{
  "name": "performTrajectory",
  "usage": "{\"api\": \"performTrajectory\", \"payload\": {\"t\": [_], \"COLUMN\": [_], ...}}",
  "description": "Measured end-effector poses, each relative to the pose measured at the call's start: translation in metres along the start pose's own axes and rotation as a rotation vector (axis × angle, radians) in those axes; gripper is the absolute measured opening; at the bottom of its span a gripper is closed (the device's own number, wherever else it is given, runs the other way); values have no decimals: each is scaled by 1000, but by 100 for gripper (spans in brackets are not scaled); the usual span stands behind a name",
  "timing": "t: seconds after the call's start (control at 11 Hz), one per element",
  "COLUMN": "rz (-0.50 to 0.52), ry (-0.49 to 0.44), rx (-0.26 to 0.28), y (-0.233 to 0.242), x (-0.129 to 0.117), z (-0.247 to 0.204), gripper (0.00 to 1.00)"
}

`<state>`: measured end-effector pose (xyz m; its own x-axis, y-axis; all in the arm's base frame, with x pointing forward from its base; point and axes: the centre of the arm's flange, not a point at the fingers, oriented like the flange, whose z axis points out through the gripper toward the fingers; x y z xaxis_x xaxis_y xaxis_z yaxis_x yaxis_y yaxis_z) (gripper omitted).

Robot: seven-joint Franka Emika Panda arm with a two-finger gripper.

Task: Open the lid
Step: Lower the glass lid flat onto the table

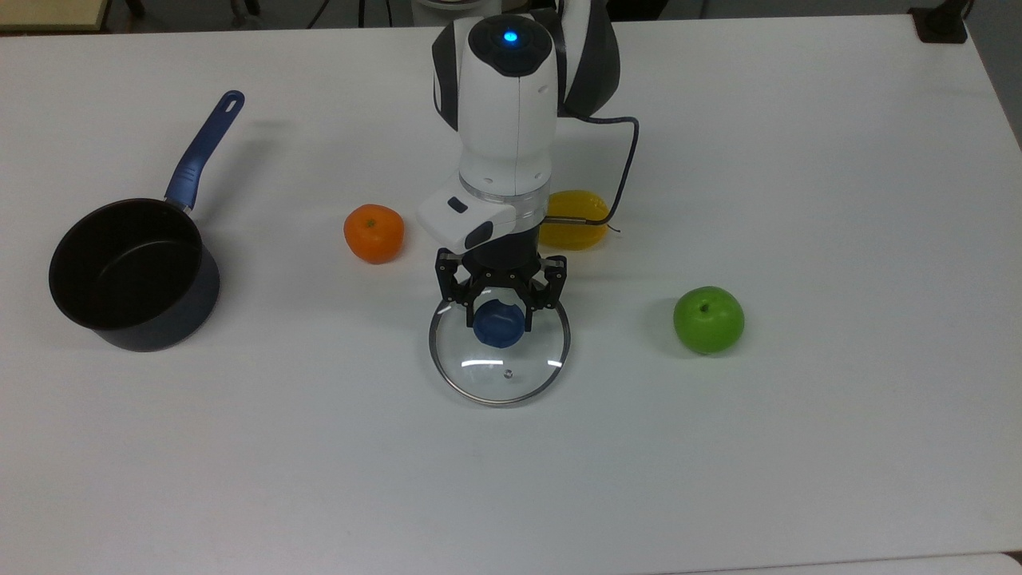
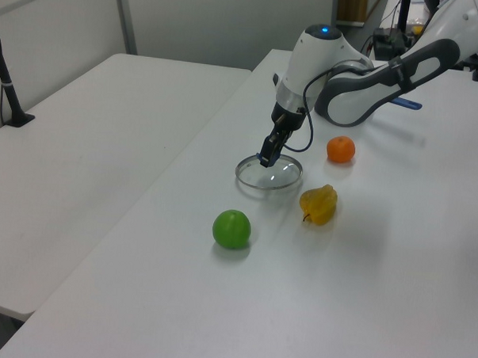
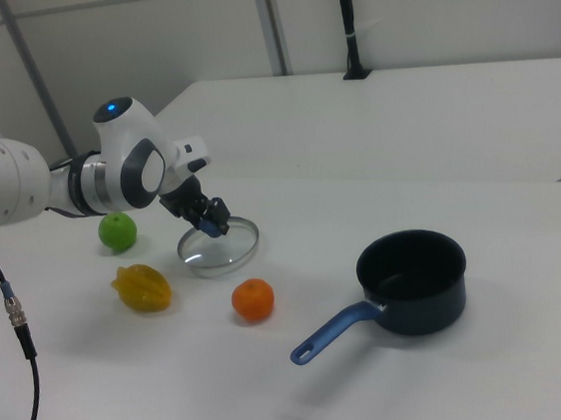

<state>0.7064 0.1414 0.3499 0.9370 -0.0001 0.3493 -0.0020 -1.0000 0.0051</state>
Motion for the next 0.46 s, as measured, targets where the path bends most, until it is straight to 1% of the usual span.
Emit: {"api": "performTrajectory", "payload": {"t": [0.46], "rz": [-39], "ry": [4], "rx": [-26], "y": [-1], "x": [-2], "z": [5], "gripper": [67]}}
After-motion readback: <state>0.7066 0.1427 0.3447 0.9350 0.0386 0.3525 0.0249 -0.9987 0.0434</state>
